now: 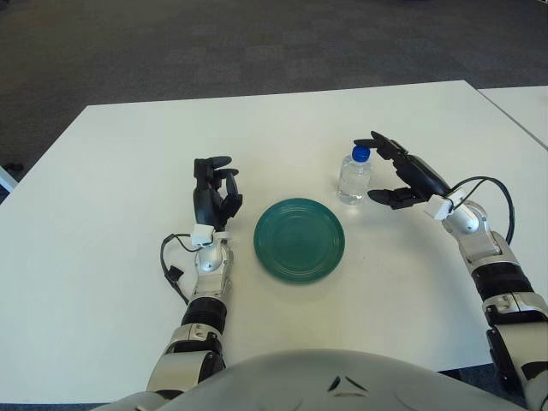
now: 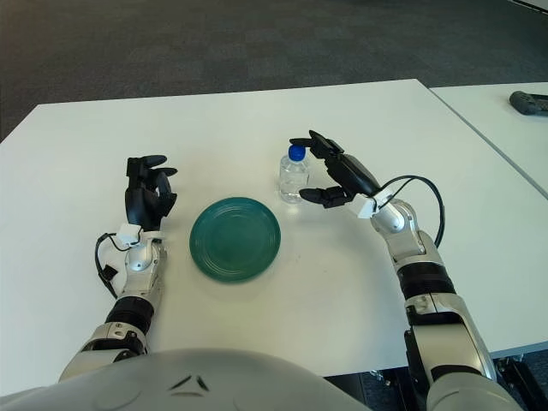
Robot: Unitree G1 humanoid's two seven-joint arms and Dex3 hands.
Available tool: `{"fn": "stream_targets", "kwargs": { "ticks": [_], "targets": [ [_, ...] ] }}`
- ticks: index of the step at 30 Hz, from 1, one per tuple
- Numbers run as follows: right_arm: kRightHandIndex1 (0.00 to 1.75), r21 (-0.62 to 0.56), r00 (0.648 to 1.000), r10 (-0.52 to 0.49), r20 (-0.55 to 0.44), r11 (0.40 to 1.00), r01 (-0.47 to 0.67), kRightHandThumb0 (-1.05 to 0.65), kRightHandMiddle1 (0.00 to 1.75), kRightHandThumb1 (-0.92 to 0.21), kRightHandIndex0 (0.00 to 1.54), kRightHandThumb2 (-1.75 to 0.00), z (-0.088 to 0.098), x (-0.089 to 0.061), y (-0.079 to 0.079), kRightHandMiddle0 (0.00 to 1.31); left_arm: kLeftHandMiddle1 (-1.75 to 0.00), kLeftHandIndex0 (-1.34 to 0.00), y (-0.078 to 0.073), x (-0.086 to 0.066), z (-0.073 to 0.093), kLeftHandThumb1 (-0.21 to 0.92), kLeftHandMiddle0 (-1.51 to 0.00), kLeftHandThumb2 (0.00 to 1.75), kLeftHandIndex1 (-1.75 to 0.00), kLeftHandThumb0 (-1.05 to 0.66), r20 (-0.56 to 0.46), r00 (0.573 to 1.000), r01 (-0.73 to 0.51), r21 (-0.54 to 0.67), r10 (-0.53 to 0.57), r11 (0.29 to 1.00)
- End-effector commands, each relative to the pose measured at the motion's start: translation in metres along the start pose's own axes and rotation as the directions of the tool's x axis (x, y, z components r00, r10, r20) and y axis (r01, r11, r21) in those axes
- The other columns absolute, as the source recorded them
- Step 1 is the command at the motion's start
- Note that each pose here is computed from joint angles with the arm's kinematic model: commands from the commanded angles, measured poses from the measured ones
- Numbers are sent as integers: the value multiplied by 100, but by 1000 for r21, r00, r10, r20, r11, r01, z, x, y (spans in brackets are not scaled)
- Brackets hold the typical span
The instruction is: Put the bottle into the plate.
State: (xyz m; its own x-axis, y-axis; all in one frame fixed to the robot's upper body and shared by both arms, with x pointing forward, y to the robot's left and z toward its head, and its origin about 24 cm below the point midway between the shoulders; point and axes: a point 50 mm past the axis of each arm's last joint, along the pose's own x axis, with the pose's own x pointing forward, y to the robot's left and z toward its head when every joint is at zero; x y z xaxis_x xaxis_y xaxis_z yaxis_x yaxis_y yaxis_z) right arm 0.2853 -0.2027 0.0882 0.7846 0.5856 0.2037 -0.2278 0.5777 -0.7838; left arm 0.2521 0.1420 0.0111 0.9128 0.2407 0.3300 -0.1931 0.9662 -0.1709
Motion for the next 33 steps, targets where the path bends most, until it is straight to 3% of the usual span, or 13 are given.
{"fn": "stream_targets", "kwargs": {
  "ticks": [1, 20, 33],
  "targets": [
    [0, 5, 1000, 11, 1, 1000, -11, -105, 59, -92, 28, -69, 0, -3, 0, 0, -165, -14, 5, -25, -16, 92, -16, 68, -162, -88, -112, 993, -50, -6, 49, 999],
    [2, 8, 999, -29, -16, 1000, 29, -105, 71, -92, 35, -56, -11, 20, -6, 0, -165, -13, 3, -24, -15, 92, -17, 70, -159, -90, -107, 993, -41, -11, 39, 999],
    [3, 0, 1000, 20, -24, 1000, -20, -105, 83, -92, 39, -58, -12, 12, 1, 0, -161, -14, 2, -24, -13, 92, -18, 70, -157, -89, -94, 995, -31, -3, 31, 1000]
  ]
}}
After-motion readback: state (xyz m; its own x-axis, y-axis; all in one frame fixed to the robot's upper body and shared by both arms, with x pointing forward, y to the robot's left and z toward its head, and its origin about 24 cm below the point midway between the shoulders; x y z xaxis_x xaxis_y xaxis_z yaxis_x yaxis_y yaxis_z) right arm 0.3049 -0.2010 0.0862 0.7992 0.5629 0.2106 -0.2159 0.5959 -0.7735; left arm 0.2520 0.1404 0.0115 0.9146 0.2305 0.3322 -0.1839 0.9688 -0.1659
